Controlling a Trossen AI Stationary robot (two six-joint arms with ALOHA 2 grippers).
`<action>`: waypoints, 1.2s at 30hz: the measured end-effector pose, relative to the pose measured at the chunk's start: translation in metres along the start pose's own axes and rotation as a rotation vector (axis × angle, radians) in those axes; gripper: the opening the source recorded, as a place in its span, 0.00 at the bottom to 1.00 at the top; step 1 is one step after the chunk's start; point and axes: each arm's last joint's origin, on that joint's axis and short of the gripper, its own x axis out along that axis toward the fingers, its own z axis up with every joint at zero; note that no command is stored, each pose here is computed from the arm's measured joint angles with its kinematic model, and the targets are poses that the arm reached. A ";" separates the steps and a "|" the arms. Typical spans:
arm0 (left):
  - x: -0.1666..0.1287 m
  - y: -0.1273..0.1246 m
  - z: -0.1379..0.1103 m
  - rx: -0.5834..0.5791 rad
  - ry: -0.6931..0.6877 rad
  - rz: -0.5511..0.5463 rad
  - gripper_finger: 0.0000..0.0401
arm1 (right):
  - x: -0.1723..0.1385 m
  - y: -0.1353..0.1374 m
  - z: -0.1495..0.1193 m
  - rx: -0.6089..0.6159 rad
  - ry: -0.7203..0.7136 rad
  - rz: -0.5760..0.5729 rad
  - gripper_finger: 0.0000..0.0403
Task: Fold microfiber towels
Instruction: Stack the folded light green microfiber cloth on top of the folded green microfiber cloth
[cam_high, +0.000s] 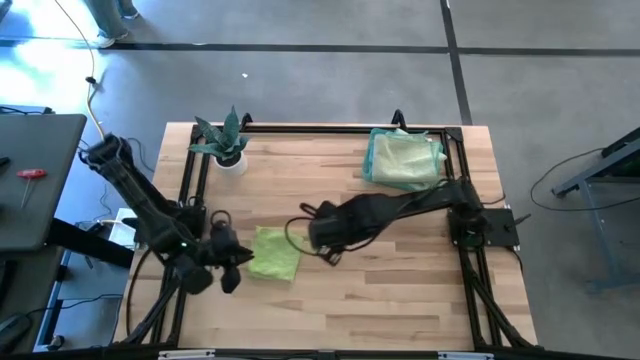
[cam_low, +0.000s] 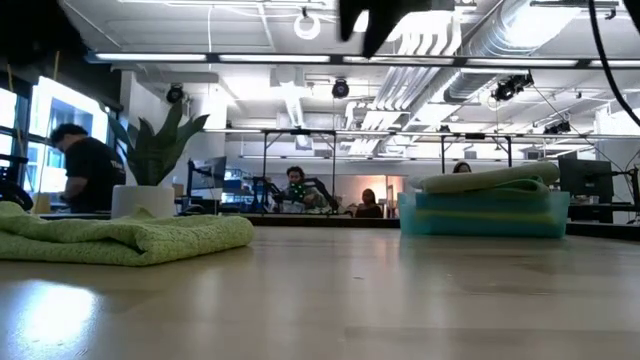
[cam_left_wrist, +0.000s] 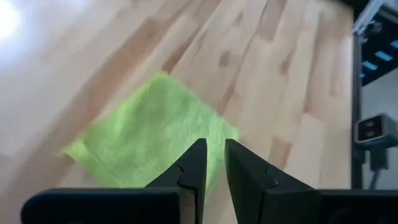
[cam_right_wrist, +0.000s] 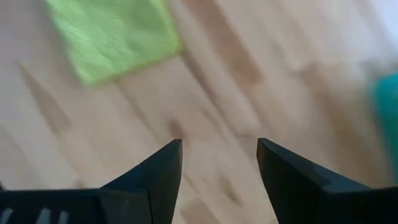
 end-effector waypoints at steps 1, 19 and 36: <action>0.009 0.001 -0.005 -0.019 0.008 -0.001 0.12 | -0.008 -0.005 -0.003 -0.016 -0.002 -0.023 0.50; 0.152 -0.003 -0.053 0.005 0.113 0.048 0.12 | -0.040 -0.041 -0.050 -0.041 0.005 -0.123 0.50; 0.284 -0.014 0.053 0.014 0.003 0.069 0.00 | 0.014 -0.099 -0.143 0.307 0.020 0.004 0.50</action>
